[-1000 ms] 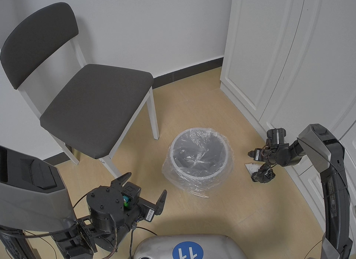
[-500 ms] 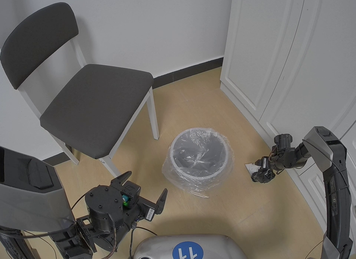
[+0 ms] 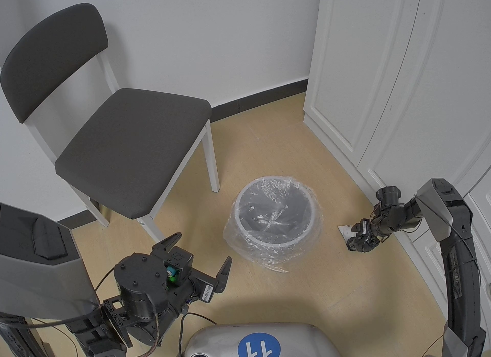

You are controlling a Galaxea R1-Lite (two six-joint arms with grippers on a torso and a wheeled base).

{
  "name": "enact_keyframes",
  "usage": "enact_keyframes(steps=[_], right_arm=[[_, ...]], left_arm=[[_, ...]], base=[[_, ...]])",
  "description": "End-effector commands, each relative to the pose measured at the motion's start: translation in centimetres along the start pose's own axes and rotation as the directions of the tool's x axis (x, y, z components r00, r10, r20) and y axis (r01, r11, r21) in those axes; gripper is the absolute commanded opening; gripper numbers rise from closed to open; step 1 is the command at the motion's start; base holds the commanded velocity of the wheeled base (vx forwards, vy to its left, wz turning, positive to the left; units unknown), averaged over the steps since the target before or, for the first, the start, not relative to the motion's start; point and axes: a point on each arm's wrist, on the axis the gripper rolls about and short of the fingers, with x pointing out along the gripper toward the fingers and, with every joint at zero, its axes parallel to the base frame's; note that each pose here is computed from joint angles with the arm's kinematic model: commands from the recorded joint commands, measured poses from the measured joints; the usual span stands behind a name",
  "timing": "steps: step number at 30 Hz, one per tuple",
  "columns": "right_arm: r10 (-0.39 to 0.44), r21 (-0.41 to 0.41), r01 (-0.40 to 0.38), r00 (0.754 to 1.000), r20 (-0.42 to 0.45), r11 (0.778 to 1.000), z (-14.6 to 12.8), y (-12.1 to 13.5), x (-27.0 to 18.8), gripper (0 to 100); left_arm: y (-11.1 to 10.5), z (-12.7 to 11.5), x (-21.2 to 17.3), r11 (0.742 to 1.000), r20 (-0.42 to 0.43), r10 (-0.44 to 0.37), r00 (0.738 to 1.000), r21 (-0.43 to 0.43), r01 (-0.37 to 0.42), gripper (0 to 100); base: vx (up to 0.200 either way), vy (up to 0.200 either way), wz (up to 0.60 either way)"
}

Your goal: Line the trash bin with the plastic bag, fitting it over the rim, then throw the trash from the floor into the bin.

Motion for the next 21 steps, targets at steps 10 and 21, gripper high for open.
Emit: enact_keyframes(steps=[10, 21], right_arm=[[0.006, -0.014, -0.006, 1.0, -0.02, 1.0, -0.5, 0.6, 1.3, 0], [0.006, 0.0, -0.006, 1.0, -0.018, 1.0, -0.5, 0.6, 1.3, 0]], left_arm=[[1.0, 2.5, -1.4, 0.999, 0.098, 0.013, 0.995, -0.041, -0.009, 100], [0.4, 3.1, -3.3, 0.999, 0.124, -0.041, 0.991, -0.01, 0.043, 100]], base=[[0.0, 0.0, 0.0], [0.0, 0.0, 0.0]])
